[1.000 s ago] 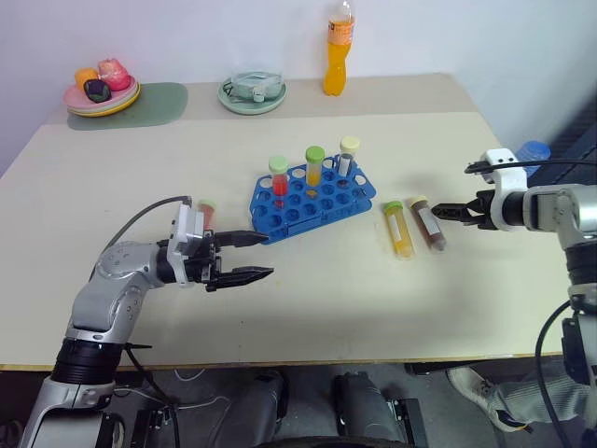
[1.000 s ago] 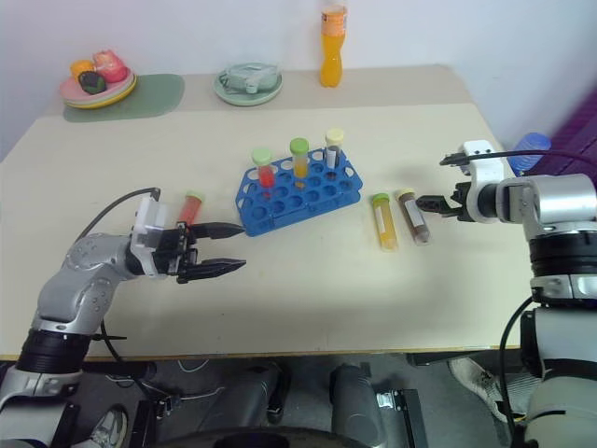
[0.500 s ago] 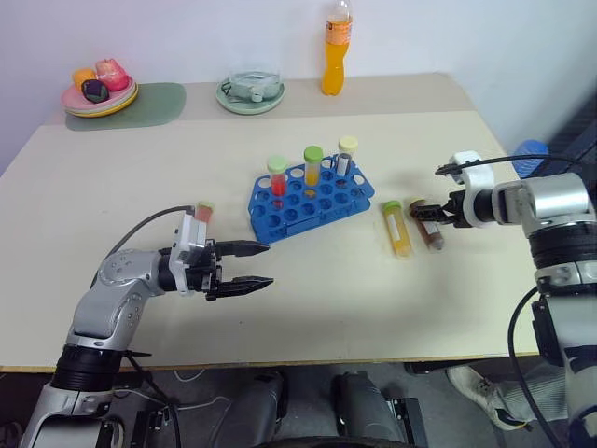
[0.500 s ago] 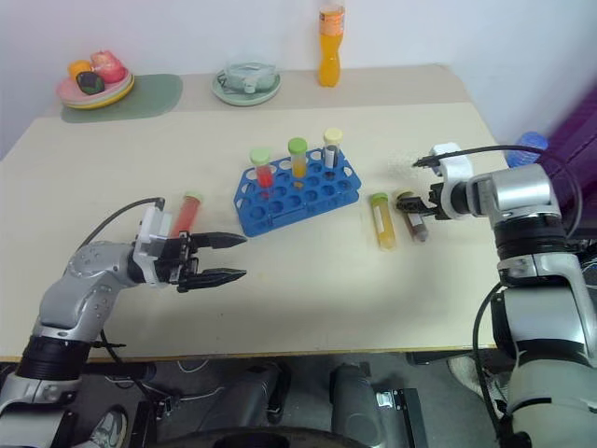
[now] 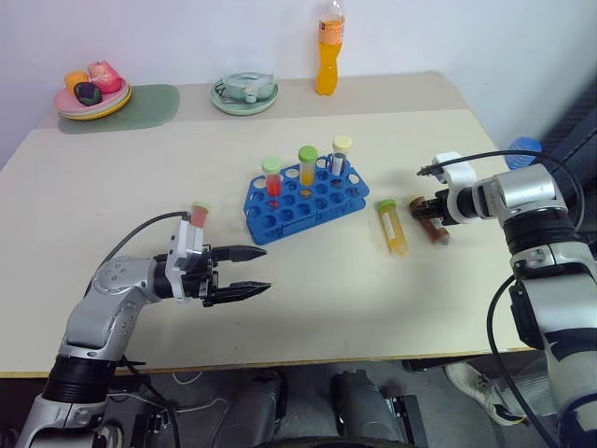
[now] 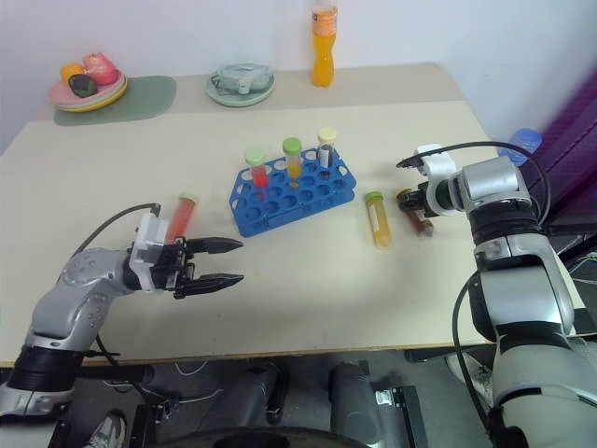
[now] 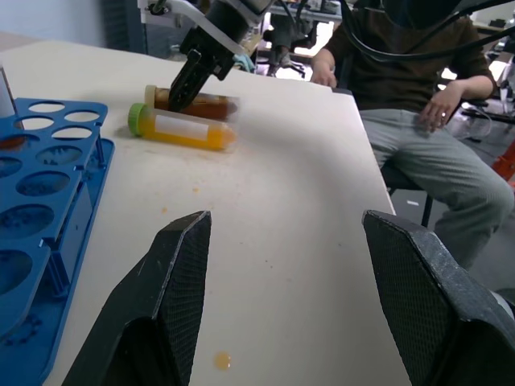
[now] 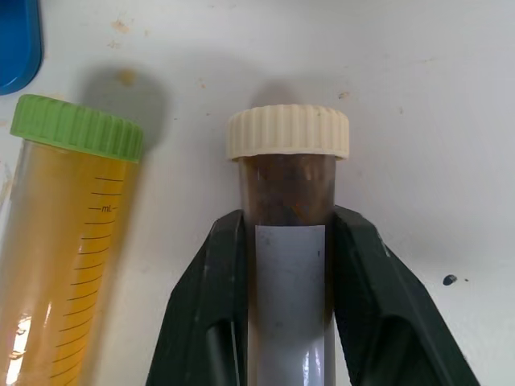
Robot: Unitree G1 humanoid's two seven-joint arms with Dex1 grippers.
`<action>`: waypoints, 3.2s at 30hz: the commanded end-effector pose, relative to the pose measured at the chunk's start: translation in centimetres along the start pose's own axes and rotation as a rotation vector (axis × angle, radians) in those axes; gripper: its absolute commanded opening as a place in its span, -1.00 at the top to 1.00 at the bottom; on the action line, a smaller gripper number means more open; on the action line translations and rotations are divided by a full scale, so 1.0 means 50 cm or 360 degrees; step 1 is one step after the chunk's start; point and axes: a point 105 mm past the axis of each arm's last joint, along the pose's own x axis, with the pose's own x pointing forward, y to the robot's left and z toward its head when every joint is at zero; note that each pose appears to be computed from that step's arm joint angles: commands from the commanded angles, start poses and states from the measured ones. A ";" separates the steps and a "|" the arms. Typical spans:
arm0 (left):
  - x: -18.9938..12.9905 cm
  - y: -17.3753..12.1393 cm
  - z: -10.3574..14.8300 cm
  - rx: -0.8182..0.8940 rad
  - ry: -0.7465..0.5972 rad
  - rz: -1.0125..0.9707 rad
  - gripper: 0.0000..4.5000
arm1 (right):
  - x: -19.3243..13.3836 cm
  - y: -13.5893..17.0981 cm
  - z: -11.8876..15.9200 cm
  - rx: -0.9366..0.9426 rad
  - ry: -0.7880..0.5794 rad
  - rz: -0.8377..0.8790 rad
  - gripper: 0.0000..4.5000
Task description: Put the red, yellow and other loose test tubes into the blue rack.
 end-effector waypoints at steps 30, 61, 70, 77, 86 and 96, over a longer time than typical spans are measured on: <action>-0.013 0.036 0.022 0.0120 -0.0047 0.0212 -0.36 | -0.109 0.233 0.166 -0.0197 -0.2158 -0.0125 0.64; -0.039 0.041 0.010 0.0119 0.0004 0.0446 -0.36 | 0.006 0.273 0.141 0.0048 -0.2148 0.0094 0.64; -0.029 0.041 0.017 0.0117 -0.0001 0.0442 -0.36 | 0.019 0.262 0.143 0.0038 -0.2113 0.0078 0.64; -0.023 0.033 0.031 0.0122 -0.0010 0.0439 -0.36 | 0.024 0.270 0.151 0.0034 -0.2108 0.0092 0.64; -0.014 0.037 0.048 0.0099 -0.0041 0.0472 -0.36 | 0.029 0.281 0.138 -0.0041 -0.2126 0.0113 -0.43; -0.015 0.059 0.046 0.0049 -0.0112 0.0530 -0.36 | -0.005 0.256 0.125 -0.0197 -0.2216 -0.0014 -0.99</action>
